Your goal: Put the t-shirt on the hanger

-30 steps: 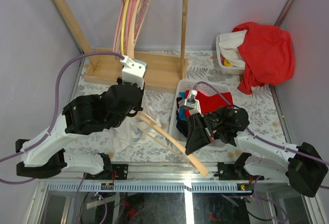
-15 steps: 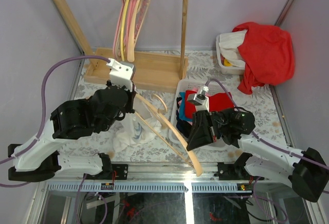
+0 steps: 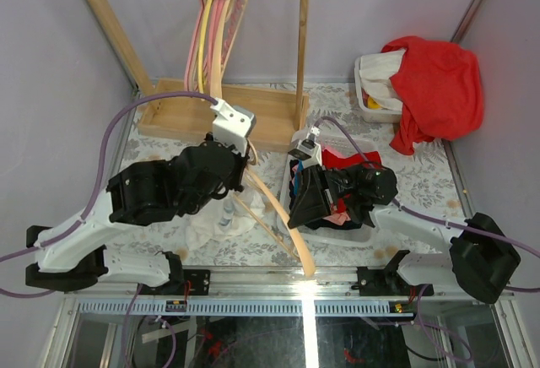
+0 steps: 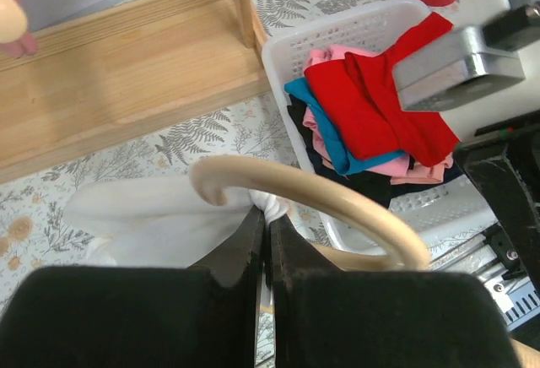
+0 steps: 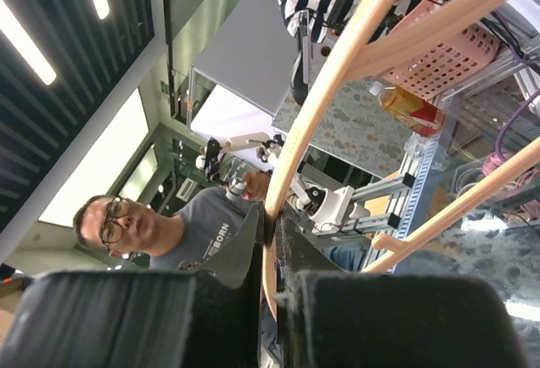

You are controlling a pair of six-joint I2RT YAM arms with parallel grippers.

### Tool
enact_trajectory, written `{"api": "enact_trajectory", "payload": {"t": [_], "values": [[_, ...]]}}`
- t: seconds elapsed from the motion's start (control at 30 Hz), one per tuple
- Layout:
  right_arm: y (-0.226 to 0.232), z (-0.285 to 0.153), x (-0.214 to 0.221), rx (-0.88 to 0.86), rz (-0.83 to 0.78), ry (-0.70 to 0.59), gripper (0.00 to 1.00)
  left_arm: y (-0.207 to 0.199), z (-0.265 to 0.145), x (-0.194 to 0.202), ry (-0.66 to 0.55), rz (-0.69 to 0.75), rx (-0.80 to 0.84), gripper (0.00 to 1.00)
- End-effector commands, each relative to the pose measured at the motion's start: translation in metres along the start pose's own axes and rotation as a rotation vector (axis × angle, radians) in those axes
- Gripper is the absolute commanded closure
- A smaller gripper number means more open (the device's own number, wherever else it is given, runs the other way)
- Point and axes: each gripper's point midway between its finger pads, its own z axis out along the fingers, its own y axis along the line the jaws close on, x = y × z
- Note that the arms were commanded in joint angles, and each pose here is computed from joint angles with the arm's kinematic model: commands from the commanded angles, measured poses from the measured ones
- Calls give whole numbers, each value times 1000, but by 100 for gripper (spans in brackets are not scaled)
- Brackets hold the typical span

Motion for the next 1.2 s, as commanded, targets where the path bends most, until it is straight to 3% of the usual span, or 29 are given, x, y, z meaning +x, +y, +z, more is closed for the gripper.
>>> {"api": "enact_trajectory", "payload": {"t": [0.0, 0.27, 0.67, 0.77, 0.93, 1.17], "values": [[35, 5, -2, -104, -250, 30, 100, -20, -12, -24, -79, -16, 93, 100], [11, 8, -13, -81, -353, 39, 100, -24, -33, -39, -107, -28, 146, 100], [-23, 7, 10, -90, -724, 75, 100, -25, -10, -2, 2, 22, 71, 100], [-13, 8, 16, -116, -818, 92, 100, -25, -9, 3, 26, 28, 64, 96], [-14, 6, 26, -133, -919, 123, 100, -30, -7, 11, 55, 17, 83, 76], [-24, 10, 36, -154, -956, 146, 100, -36, -6, 24, 90, -8, 104, 70]]}}
